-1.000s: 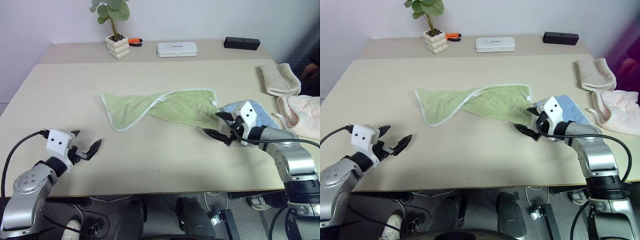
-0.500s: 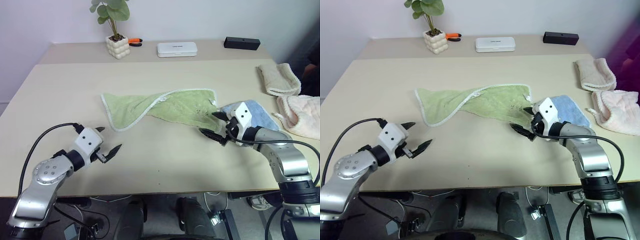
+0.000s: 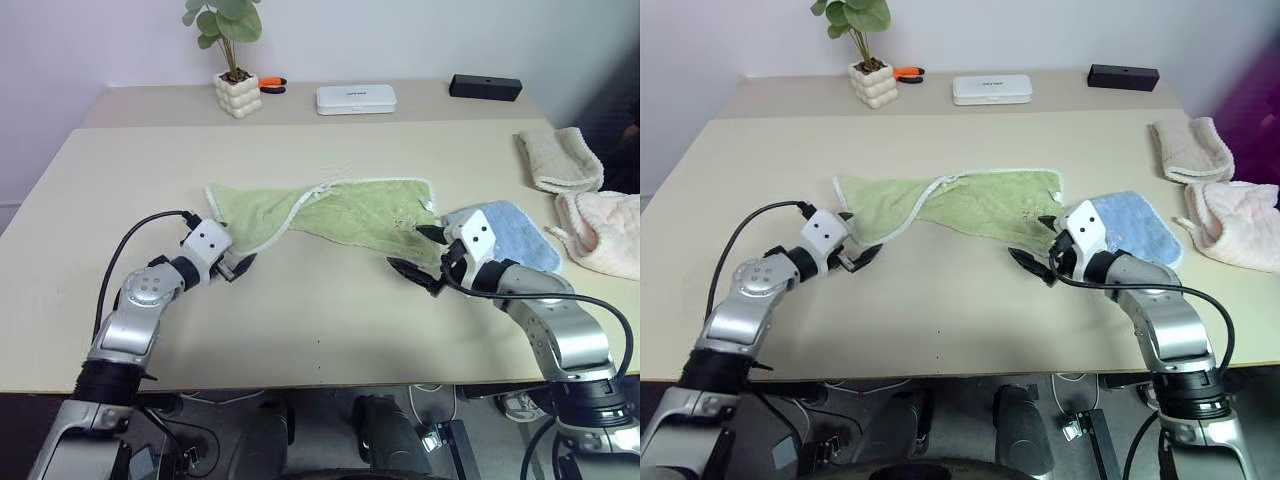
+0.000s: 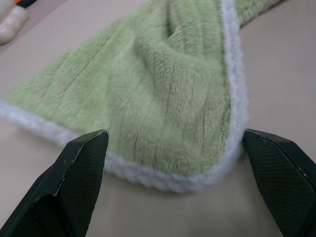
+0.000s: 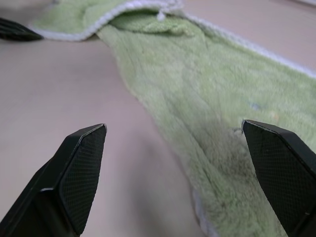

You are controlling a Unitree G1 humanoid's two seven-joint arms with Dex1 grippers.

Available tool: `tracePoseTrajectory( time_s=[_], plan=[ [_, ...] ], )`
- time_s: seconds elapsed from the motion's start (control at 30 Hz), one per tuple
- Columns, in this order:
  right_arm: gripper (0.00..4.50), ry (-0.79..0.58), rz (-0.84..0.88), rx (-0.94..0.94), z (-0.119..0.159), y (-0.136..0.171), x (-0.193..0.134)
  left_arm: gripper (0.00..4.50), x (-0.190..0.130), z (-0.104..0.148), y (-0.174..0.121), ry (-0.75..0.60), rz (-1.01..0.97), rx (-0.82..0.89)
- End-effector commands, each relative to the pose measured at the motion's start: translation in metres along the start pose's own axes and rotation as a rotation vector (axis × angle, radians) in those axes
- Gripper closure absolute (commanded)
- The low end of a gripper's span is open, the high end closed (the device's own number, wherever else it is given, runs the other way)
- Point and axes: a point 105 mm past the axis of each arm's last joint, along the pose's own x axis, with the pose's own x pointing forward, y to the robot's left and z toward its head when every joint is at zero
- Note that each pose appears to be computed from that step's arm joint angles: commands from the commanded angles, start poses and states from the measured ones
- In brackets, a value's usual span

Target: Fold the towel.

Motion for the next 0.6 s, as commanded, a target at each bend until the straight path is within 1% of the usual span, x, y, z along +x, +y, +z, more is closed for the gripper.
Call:
tracePoseTrajectory(
  time_s=[0.03, 0.23, 0.37, 0.5, 0.6],
  plan=[
    [0.0, -0.049, 0.001, -0.016, 0.014, 0.005, 0.0, 1.35, 0.007, -0.012, -0.011, 0.022, -0.05, -0.013],
    [0.0, -0.063, -0.004, -0.024, 0.019, 0.002, 0.003, 4.45, 0.004, -0.011, -0.001, 0.014, -0.021, 0.022],
    [0.0, -0.077, 0.002, -0.04, 0.025, 0.0, 0.007, 4.49, -0.005, -0.008, 0.011, 0.008, 0.026, 0.056],
    [0.0, -0.086, 0.003, -0.074, 0.032, -0.007, 0.01, 4.49, -0.026, 0.006, 0.022, -0.062, 0.068, 0.064],
    [0.0, -0.089, 0.005, -0.099, 0.036, -0.013, 0.011, 4.49, -0.052, 0.025, 0.025, -0.149, 0.082, 0.01]
  ],
)
